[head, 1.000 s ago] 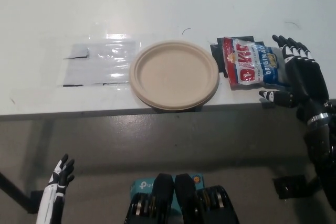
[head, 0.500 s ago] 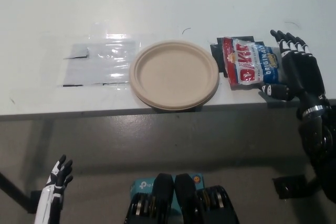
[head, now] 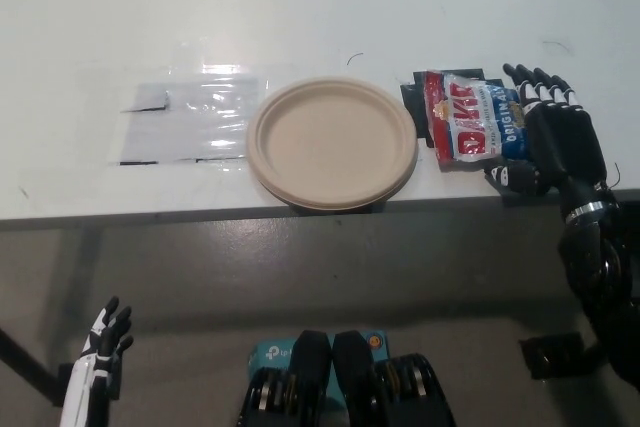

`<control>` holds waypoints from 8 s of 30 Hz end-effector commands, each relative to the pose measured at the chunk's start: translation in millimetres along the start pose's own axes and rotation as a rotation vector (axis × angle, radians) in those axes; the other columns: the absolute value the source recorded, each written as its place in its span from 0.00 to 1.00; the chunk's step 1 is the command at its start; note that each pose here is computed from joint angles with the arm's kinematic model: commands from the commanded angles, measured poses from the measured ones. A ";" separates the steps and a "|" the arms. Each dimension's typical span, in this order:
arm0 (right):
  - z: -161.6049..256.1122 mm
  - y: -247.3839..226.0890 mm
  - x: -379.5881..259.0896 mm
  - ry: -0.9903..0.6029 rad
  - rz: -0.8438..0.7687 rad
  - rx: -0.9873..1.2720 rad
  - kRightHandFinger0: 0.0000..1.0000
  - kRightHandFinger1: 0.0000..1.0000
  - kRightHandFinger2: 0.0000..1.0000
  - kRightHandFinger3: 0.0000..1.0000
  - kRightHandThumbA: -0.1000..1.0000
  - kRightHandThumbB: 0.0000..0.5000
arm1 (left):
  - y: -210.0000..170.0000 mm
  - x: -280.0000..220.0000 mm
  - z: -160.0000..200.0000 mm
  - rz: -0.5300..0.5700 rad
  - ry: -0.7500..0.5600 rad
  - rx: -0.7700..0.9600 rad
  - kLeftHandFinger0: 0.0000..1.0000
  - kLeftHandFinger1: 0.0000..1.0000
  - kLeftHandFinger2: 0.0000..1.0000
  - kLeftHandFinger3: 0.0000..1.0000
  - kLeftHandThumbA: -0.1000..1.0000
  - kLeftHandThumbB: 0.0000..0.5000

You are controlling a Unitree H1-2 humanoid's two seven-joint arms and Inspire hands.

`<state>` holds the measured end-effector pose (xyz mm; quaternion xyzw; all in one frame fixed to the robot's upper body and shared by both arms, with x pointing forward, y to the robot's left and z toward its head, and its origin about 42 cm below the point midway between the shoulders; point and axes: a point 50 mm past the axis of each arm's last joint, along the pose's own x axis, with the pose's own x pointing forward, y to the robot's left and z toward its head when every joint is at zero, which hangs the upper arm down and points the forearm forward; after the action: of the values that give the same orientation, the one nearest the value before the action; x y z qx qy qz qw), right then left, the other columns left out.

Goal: The robot picks up a small bag of sunflower seeds on the right hand side and take it to the empty plate on the left hand side then pours some sunflower seeds on to the plate.

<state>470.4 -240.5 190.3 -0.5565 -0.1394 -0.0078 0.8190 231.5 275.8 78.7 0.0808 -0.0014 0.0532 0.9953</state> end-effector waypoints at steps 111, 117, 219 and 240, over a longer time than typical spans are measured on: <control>54.3 -28.5 112.0 -0.475 -0.162 -0.581 0.00 0.00 0.52 0.34 0.00 0.55 | 17.5 -2.5 11.7 0.021 -0.109 -0.025 1.00 1.00 1.00 1.00 1.00 0.14; 59.5 -32.7 115.4 -0.566 -0.163 -0.732 0.00 0.00 0.44 0.24 0.00 0.58 | 16.7 -1.7 11.8 0.018 -0.106 -0.025 1.00 1.00 1.00 1.00 1.00 0.15; 2.7 -54.7 103.1 -0.223 -0.287 -0.238 0.00 0.31 0.66 0.58 0.00 0.21 | 19.2 -0.5 14.3 0.014 -0.114 -0.009 1.00 1.00 1.00 1.00 1.00 0.15; -4.3 -36.2 89.4 -0.271 -0.240 -0.310 0.00 0.24 0.73 0.62 0.00 0.34 | 19.5 0.6 15.1 0.012 -0.116 -0.006 1.00 1.00 1.00 1.00 1.00 0.14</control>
<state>544.7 -245.2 218.8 -0.6480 -0.2697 -0.0309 0.7116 229.2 290.1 85.7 0.0687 -0.0335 0.0638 0.9950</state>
